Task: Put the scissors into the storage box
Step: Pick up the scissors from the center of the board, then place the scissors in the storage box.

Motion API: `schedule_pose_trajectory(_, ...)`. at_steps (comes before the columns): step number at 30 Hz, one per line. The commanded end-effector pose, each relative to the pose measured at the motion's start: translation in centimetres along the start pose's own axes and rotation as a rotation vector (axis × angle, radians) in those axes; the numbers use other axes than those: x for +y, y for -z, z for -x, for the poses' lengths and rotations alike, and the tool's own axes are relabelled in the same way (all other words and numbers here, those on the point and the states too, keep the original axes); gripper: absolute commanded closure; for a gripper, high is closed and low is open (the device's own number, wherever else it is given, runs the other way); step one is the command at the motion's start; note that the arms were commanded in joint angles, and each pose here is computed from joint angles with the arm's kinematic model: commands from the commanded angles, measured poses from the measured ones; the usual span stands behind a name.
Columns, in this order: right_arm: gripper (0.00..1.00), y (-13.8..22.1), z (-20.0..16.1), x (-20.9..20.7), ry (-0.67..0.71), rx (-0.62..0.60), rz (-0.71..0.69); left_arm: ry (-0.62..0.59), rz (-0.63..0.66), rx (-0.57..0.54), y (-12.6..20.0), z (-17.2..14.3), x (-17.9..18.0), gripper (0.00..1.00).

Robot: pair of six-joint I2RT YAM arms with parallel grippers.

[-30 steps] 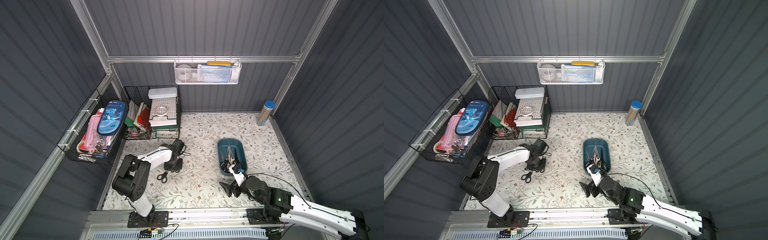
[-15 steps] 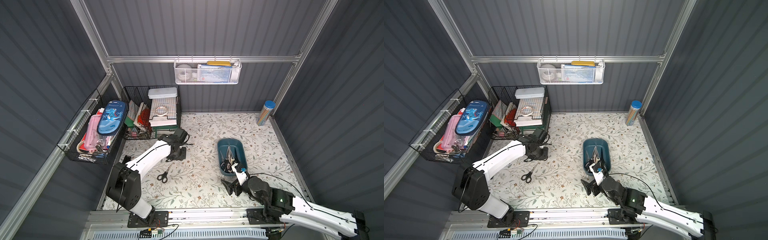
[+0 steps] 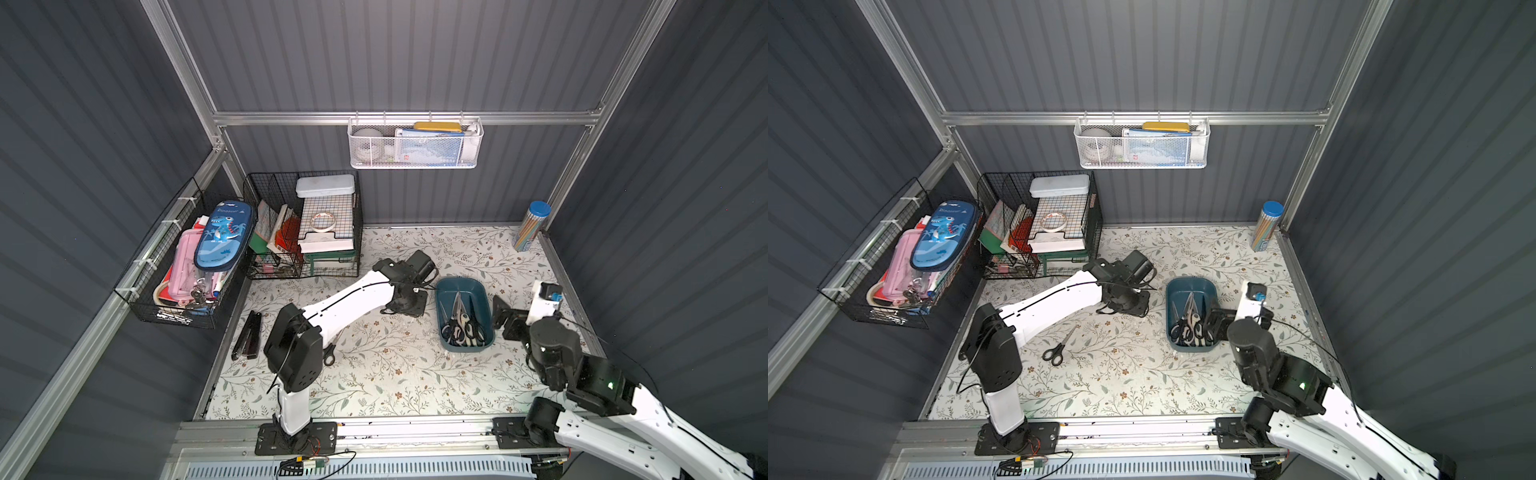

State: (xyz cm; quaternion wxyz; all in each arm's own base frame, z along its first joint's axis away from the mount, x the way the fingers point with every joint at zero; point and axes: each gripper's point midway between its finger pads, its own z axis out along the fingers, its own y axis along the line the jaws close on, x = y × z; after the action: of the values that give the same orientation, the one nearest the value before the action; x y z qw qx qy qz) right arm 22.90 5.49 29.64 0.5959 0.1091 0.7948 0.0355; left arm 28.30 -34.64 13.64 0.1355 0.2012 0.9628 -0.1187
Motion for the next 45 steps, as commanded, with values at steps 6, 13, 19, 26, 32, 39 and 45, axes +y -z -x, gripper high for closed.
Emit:
schedule_pose_trajectory(6,0.01,-1.6,-3.3,-2.4,0.006,0.145,-0.103,-0.062,-0.165,0.053,-2.3,0.3,-9.8,1.00)
schedule_pose_trajectory(13,0.01,-2.2,-6.3,-1.1,0.031,0.148,0.025,-0.067,-0.231,0.099,-5.5,-0.7,-13.4,1.00)
schedule_pose_trajectory(19,0.01,-1.5,-8.4,-1.7,0.051,0.154,0.083,-0.060,-0.216,0.108,-6.9,-0.7,-13.3,1.00)
schedule_pose_trajectory(26,0.01,-1.3,-12.1,-1.3,0.012,0.208,0.182,-0.057,-0.242,0.061,-7.9,0.6,-14.2,0.75)
schedule_pose_trajectory(32,0.01,-1.0,-14.3,-0.7,-0.018,0.165,0.294,-0.066,-0.256,-0.098,-5.1,3.5,-14.1,0.48)
schedule_pose_trajectory(39,0.01,-0.8,-14.0,-0.4,-0.041,0.090,0.349,-0.148,-0.167,-0.245,-1.1,4.9,-11.6,0.34)
schedule_pose_trajectory(45,0.01,-0.6,-15.0,2.3,0.043,0.183,0.459,-0.156,0.022,-0.449,4.9,5.8,-4.6,0.33)
